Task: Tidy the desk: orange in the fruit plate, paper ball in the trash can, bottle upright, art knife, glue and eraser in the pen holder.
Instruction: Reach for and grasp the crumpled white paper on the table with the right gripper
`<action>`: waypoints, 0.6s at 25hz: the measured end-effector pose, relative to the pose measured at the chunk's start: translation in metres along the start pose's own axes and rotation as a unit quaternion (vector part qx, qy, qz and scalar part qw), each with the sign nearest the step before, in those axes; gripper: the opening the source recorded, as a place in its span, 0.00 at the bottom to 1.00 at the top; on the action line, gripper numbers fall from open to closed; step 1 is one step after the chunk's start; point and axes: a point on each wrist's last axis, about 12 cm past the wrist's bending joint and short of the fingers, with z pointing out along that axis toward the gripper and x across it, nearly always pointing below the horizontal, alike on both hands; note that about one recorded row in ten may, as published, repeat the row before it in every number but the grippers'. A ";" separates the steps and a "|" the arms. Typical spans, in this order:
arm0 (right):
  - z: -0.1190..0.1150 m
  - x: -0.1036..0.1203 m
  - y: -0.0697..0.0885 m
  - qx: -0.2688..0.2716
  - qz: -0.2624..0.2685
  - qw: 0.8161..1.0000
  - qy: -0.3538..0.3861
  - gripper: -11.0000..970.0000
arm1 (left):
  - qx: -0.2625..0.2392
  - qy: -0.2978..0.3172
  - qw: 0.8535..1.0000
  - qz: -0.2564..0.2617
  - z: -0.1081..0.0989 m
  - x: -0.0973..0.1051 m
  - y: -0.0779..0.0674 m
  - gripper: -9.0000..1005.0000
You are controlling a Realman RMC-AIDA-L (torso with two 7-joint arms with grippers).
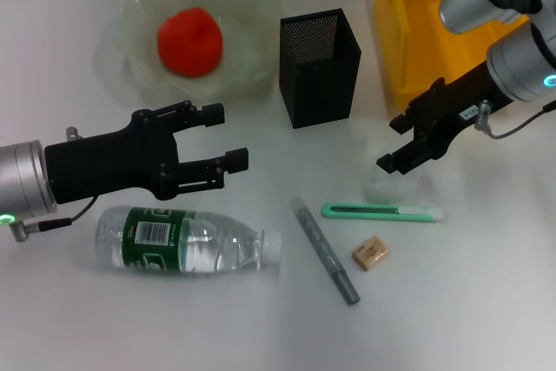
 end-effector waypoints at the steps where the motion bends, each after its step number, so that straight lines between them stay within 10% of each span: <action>1: 0.000 0.002 -0.001 0.004 -0.002 1.000 0.007 0.72 | -0.001 0.001 1.000 0.000 0.000 0.000 0.000 0.81; 15: 0.012 0.005 0.005 0.000 -0.015 0.999 0.028 0.71 | -0.003 0.002 1.000 -0.005 0.001 0.000 0.001 0.81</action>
